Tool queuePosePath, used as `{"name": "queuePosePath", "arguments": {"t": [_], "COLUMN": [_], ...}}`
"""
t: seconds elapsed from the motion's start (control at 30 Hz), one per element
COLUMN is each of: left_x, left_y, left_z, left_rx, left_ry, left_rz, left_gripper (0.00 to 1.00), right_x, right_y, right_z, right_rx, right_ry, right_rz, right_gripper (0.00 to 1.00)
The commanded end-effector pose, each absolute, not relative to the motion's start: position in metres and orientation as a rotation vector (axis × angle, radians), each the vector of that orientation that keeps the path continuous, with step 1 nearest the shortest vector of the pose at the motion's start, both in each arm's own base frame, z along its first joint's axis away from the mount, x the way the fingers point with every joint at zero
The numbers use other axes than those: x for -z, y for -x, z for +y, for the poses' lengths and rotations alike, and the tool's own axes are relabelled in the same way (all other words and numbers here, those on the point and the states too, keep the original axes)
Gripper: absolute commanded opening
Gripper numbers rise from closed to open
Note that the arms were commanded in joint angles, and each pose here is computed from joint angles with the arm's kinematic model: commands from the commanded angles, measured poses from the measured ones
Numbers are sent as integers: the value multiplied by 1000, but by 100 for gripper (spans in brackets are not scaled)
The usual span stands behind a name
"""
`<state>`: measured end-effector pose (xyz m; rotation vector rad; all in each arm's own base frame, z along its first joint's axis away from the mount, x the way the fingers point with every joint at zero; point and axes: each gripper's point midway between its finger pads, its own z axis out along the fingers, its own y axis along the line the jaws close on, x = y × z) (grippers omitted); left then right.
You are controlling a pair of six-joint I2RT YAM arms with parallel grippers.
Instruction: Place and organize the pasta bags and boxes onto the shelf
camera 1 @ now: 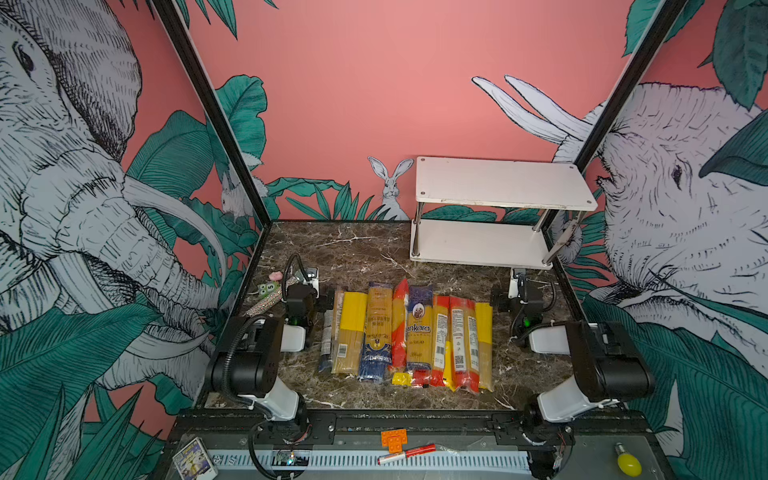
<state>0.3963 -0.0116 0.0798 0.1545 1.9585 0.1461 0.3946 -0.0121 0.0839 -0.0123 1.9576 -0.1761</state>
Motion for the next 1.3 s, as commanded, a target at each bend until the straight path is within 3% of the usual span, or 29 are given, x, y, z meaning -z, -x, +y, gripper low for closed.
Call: {"name": "queuePosePath", "arguments": {"t": [0.0, 1.27], "left_x": [-95, -94], "left_y": [-402, -403], "left_z": [-8, -8], "left_rx": [-153, -141], "left_ry": [-133, -133], "left_rz": [1919, 1928], "left_gripper": [99, 100], "right_x": [-94, -95], "right_y": [-398, -398], "right_z": [-12, -12], "right_rx": [166, 167], "right_ry": [8, 8], "right_rz": [1918, 1919], "right_gripper": [99, 99]}}
